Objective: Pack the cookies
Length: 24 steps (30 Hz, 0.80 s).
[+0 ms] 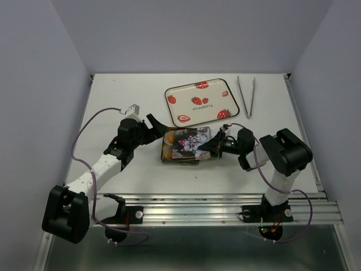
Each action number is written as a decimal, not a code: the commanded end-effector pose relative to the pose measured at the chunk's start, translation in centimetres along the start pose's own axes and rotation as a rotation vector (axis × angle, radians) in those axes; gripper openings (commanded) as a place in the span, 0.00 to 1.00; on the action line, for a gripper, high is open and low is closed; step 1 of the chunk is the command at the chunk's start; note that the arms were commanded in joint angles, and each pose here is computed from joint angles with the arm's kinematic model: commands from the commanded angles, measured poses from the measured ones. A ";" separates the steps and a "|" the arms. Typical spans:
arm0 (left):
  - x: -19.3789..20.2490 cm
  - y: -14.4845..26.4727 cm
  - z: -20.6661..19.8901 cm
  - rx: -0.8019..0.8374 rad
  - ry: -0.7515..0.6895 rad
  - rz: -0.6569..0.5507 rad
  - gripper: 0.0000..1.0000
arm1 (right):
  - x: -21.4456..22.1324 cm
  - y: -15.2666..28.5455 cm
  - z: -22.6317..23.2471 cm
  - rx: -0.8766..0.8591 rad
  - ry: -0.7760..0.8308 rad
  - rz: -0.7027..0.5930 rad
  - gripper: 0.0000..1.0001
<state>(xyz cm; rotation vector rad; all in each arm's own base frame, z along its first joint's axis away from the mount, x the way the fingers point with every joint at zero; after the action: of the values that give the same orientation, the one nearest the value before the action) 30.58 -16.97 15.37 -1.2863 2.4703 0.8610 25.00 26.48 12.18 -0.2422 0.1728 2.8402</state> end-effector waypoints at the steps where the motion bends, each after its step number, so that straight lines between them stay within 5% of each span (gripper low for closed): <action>1: -0.3 0.1 -0.9 0.049 -0.020 -0.010 0.99 | -0.5 0.9 5.4 -0.286 0.193 -0.074 0.09; 18: 1.2 -1.8 0.7 0.028 0.000 0.050 0.99 | 0.0 0.0 1.2 -0.192 0.148 -0.031 0.33; 24: 1.3 -1.9 1.1 0.020 0.002 0.052 0.99 | -0.3 -0.6 -0.9 -0.033 0.159 -0.015 0.42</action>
<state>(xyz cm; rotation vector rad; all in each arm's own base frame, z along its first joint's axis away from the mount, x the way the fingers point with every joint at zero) 30.86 -17.92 12.65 -1.2191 2.5322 0.8957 25.22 26.63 9.17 -0.1534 0.1758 2.8502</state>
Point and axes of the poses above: each gripper's point midway between its finger pads, its own y axis back along the fingers, its own z axis along the line the jaws close on, x = y × z, the point moved 1 cm from there along y, back along the fingers, and after that the axes turned 14 degrees about y, right-handed, at the moved point
